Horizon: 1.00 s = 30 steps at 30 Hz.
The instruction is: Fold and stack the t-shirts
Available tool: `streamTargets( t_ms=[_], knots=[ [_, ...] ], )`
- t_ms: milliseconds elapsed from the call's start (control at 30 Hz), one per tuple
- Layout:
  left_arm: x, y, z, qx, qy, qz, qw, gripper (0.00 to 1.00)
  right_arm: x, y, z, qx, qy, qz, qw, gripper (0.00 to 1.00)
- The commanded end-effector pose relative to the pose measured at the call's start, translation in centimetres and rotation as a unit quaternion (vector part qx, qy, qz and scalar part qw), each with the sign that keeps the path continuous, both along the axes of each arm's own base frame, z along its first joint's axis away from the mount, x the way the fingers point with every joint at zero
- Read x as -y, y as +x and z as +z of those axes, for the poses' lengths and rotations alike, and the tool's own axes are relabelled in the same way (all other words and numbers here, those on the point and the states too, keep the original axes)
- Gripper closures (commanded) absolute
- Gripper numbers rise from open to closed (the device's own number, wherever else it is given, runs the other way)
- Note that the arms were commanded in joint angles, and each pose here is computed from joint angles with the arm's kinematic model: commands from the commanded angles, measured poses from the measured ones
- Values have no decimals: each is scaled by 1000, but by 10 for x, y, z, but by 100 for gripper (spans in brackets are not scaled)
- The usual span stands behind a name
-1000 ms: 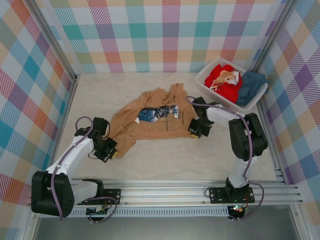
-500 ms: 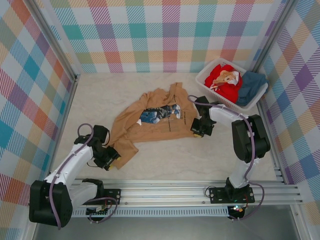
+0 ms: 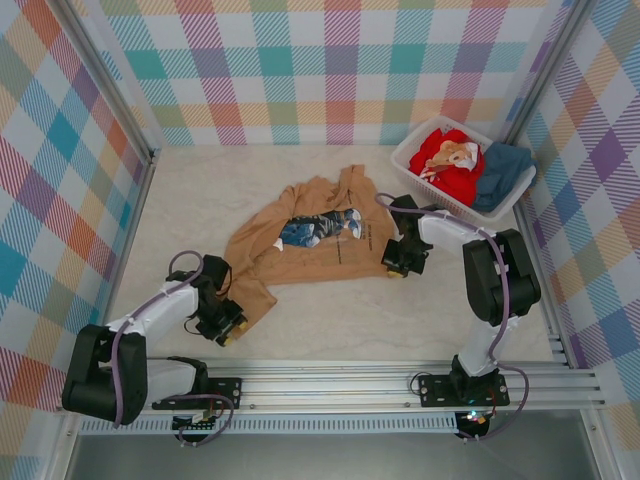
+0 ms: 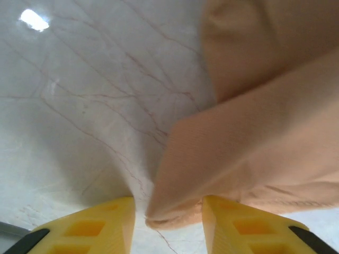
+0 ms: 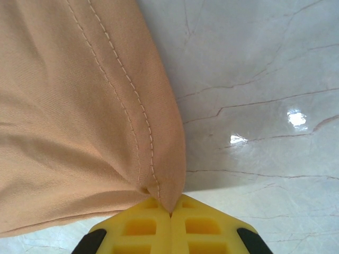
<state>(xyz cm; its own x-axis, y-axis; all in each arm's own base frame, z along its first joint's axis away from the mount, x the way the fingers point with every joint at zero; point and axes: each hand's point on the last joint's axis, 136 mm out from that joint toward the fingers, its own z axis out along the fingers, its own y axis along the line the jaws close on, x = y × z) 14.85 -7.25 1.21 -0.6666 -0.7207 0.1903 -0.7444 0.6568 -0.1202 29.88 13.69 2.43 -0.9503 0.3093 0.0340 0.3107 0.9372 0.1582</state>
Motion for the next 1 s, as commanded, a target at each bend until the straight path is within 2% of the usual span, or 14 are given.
streamTargets(
  t_ms=[0,133,167,300,433,600,700,800,967],
  knots=[
    [7,16,-4,25,-2,-6,1000,68,0,-7,6,-2,6,5,1000,100],
    [12,31,2,46,-2,-9,999,97,-1,-5,10,7,10,4,1000,100],
    [12,38,9,59,2,-9,998,100,-2,-3,12,12,12,4,1000,100],
    [7,81,62,144,27,-8,989,100,-9,12,44,63,34,10,997,100],
    [-2,141,144,248,37,17,968,100,-16,46,116,166,69,13,984,100],
    [-33,203,257,382,54,64,920,100,-18,86,227,309,108,13,945,100],
    [-53,219,333,469,69,92,876,100,-19,97,296,391,137,21,910,100],
    [-65,215,398,543,84,106,829,100,-19,92,354,457,163,34,874,100],
    [-78,175,485,638,102,119,754,100,-14,54,425,542,195,56,815,100]
  ],
)
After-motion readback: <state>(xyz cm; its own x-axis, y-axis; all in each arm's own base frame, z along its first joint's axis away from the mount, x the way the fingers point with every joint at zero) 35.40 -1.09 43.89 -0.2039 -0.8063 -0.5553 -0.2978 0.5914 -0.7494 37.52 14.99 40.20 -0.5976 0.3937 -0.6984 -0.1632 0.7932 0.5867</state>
